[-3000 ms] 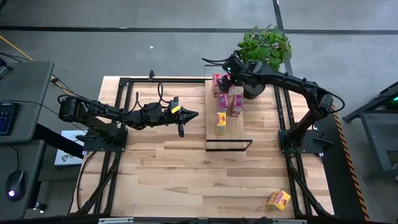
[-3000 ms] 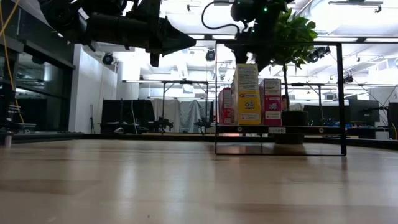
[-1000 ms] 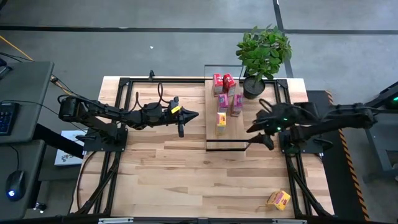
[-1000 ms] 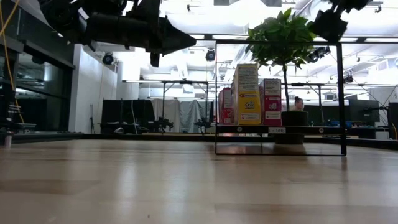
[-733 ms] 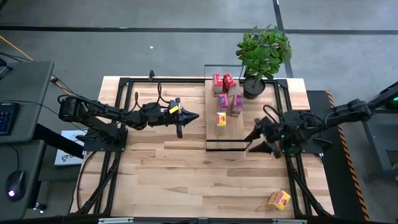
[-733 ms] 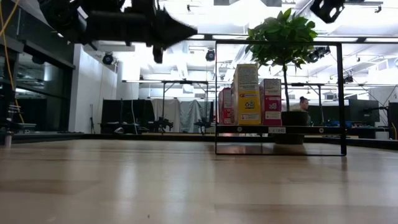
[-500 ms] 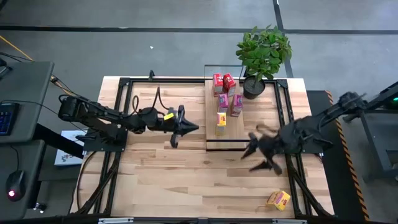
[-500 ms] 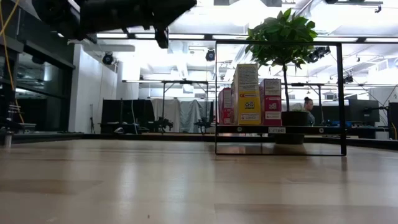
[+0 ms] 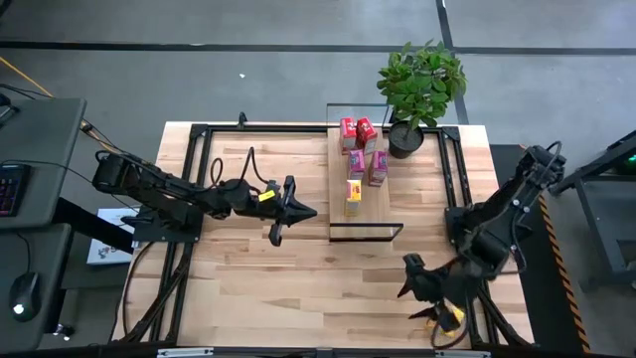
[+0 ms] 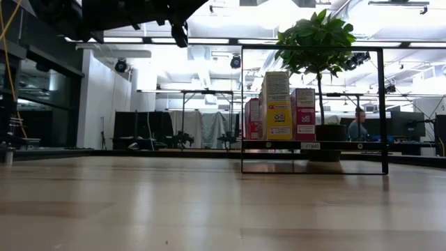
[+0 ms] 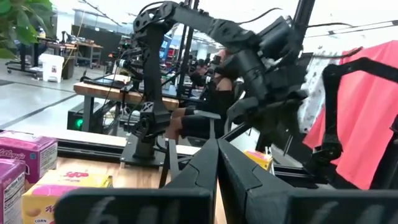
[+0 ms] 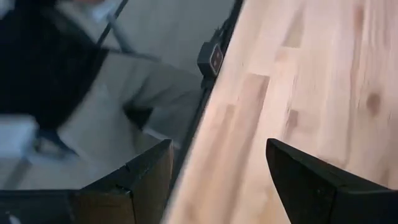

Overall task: Stack cereal on shelf
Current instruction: Put the yellow cereal box on the shelf

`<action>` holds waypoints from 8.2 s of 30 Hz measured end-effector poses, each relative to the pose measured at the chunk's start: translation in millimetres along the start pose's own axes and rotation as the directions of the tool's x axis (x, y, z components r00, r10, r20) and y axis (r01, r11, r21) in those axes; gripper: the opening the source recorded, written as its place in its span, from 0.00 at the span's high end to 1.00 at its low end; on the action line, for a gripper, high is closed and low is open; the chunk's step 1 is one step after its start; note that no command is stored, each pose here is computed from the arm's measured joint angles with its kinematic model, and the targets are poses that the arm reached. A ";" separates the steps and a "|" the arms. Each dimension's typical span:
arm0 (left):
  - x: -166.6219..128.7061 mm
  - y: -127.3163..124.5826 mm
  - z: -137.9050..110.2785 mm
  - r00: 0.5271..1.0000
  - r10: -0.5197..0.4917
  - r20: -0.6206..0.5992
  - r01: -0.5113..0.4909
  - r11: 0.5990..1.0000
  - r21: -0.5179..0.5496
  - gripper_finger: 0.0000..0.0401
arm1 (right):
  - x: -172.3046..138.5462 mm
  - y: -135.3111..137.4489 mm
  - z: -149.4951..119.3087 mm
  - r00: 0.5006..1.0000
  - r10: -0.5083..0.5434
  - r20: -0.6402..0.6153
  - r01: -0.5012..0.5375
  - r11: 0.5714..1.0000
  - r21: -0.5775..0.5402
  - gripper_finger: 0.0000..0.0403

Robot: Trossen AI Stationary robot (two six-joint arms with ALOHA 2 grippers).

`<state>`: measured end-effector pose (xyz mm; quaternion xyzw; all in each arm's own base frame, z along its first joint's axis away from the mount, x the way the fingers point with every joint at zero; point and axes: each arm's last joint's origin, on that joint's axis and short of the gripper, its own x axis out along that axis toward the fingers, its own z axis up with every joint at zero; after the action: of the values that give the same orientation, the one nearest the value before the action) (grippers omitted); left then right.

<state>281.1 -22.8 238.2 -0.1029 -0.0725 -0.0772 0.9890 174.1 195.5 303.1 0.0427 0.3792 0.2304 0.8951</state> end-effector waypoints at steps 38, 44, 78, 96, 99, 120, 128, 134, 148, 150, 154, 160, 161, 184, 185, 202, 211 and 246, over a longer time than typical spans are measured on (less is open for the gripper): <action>-0.1 0.5 5.3 0.998 0.020 0.058 -0.023 0.998 0.056 1.00 | 54.1 106.2 -76.3 0.754 -0.022 -0.657 0.619 0.360 0.698 0.38; -0.1 0.5 5.3 0.998 0.020 0.057 -0.023 0.998 0.055 1.00 | 71.6 110.5 -89.6 0.716 -0.041 -0.697 0.648 0.411 0.641 0.38; -0.1 0.5 5.3 0.998 0.020 0.057 -0.023 0.998 0.055 1.00 | 108.0 116.8 -133.4 0.678 -0.267 -0.685 0.720 0.432 0.544 0.38; -0.1 0.5 5.3 0.998 0.020 0.057 -0.023 0.998 0.055 1.00 | 120.5 117.3 -156.5 0.660 -0.414 -0.627 0.749 0.430 0.505 0.38; -0.1 0.5 5.4 0.998 0.020 0.057 -0.023 0.998 0.055 1.00 | 121.8 118.0 -161.7 0.665 -0.453 -0.593 0.746 0.417 0.519 0.38; -0.1 0.4 5.6 0.998 0.019 0.059 -0.023 0.998 0.055 1.00 | 135.8 94.5 -170.8 0.590 -0.725 -0.356 0.788 0.420 0.451 0.39; -0.1 0.4 5.6 0.998 0.019 0.059 -0.023 0.998 0.055 1.00 | 146.9 75.3 -152.0 0.560 -0.770 -0.305 0.808 0.427 0.406 0.39; -0.1 0.5 5.5 0.998 0.019 0.059 -0.023 0.998 0.055 1.00 | 155.5 63.2 -140.5 0.550 -0.771 -0.320 0.819 0.424 0.386 0.39; -0.1 0.5 5.4 0.998 0.020 0.057 -0.023 0.998 0.054 1.00 | 131.8 104.9 -114.4 0.574 -0.602 -0.555 0.816 0.470 0.336 0.39; -0.1 0.5 5.4 0.998 0.020 0.057 -0.023 0.998 0.054 1.00 | 123.8 112.6 -105.8 0.576 -0.574 -0.582 0.812 0.484 0.326 0.39; -0.1 0.5 5.4 0.998 0.020 0.057 -0.023 0.998 0.054 1.00 | 106.5 125.4 -84.1 0.599 -0.543 -0.589 0.792 0.508 0.338 0.39; -0.1 0.4 5.4 0.998 0.019 0.057 -0.023 0.998 0.054 1.00 | 79.2 127.0 -43.1 0.636 -0.695 -0.335 0.737 0.418 0.531 0.39; -0.1 0.5 5.4 0.998 0.020 0.057 -0.023 0.998 0.054 1.00 | 78.1 124.3 -37.4 0.648 -0.703 -0.292 0.703 0.404 0.586 0.39; 0.0 0.1 5.1 0.998 0.018 0.055 -0.019 1.000 0.010 1.00 | 102.8 38.6 19.3 0.533 -0.621 -0.574 0.825 0.232 0.516 0.39; 0.0 0.1 5.1 0.998 0.018 0.055 -0.019 1.000 0.010 1.00 | 100.8 39.9 19.4 0.538 -0.619 -0.572 0.826 0.255 0.502 0.39; 0.0 -0.1 5.1 0.998 0.012 0.054 -0.011 1.000 -0.007 1.00 | -10.1 38.8 -42.9 0.689 -0.653 -0.316 0.527 0.152 0.836 0.39; 0.1 -0.7 4.1 0.999 0.012 0.045 -0.011 1.000 -0.009 1.00 | -5.1 27.6 -22.3 0.710 -0.533 -0.461 0.574 0.057 0.817 0.39; 0.4 -6.8 2.3 0.999 -0.006 0.036 0.007 1.000 -0.028 1.00 | 15.4 33.9 -18.2 0.760 -0.525 -0.383 0.563 0.238 0.791 0.39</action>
<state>280.1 -28.9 241.8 -0.1180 -0.0893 -0.0798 0.9858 157.9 230.7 288.6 0.3559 0.4476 -0.3212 0.7548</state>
